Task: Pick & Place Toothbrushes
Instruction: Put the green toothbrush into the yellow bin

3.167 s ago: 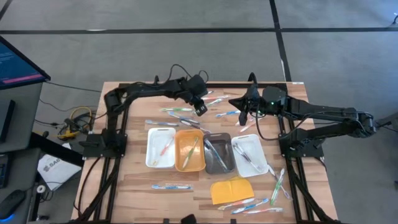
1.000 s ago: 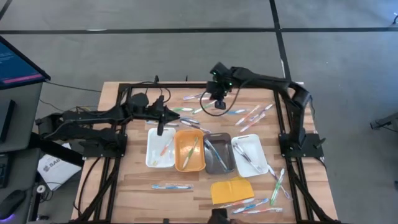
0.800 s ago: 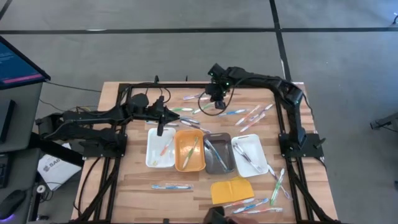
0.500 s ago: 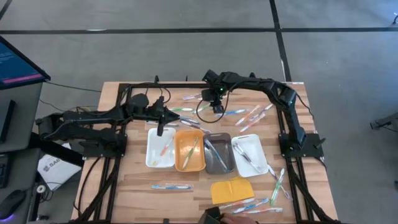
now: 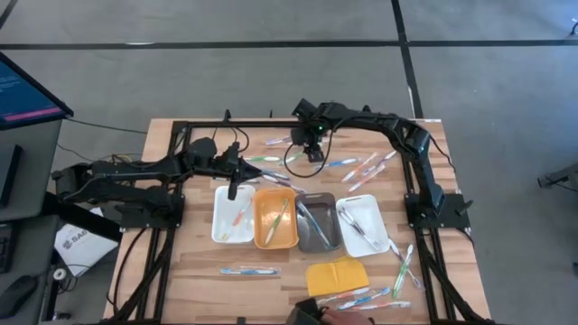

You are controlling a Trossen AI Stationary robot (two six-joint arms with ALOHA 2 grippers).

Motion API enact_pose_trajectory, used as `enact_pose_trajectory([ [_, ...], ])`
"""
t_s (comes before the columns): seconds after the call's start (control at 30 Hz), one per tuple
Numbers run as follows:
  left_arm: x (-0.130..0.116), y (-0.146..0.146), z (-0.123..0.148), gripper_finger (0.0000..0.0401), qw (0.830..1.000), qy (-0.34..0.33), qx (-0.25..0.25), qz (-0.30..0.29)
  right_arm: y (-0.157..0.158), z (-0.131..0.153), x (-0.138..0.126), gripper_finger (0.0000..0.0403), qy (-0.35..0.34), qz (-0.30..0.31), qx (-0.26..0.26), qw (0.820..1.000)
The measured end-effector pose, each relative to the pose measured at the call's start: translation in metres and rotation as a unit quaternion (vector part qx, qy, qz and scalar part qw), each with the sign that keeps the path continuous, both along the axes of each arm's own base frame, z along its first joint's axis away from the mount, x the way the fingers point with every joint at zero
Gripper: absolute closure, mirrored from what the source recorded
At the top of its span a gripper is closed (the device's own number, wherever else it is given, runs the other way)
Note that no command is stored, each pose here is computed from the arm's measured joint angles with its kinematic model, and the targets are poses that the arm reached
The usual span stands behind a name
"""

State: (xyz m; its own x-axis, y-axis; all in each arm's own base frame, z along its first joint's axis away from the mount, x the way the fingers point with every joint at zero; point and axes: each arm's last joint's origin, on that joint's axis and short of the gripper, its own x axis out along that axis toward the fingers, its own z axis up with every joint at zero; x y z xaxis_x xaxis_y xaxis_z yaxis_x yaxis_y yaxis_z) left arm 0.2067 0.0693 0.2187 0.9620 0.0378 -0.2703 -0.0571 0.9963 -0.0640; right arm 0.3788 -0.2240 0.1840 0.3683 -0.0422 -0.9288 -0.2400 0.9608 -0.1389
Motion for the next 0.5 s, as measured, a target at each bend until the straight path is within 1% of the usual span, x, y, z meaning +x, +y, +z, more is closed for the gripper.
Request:
enact_pose_trajectory([
  [0.17,0.0000,0.0000,-0.0001,0.0358,1.000,0.000,0.000,0.000,0.0040,0.0001,0.0027,0.0253,-0.001,0.010,-0.003,1.000],
  [0.27,0.0000,0.0000,-0.0001,0.0358,1.000,0.000,-0.002,0.000,0.0053,-0.0004,0.0019,0.0262,0.005,0.002,0.005,1.000],
  [0.5,0.0000,0.0000,-0.0001,0.0358,1.000,0.000,-0.002,0.000,0.0051,-0.0002,0.0022,0.0267,0.002,-0.017,0.011,1.000],
])
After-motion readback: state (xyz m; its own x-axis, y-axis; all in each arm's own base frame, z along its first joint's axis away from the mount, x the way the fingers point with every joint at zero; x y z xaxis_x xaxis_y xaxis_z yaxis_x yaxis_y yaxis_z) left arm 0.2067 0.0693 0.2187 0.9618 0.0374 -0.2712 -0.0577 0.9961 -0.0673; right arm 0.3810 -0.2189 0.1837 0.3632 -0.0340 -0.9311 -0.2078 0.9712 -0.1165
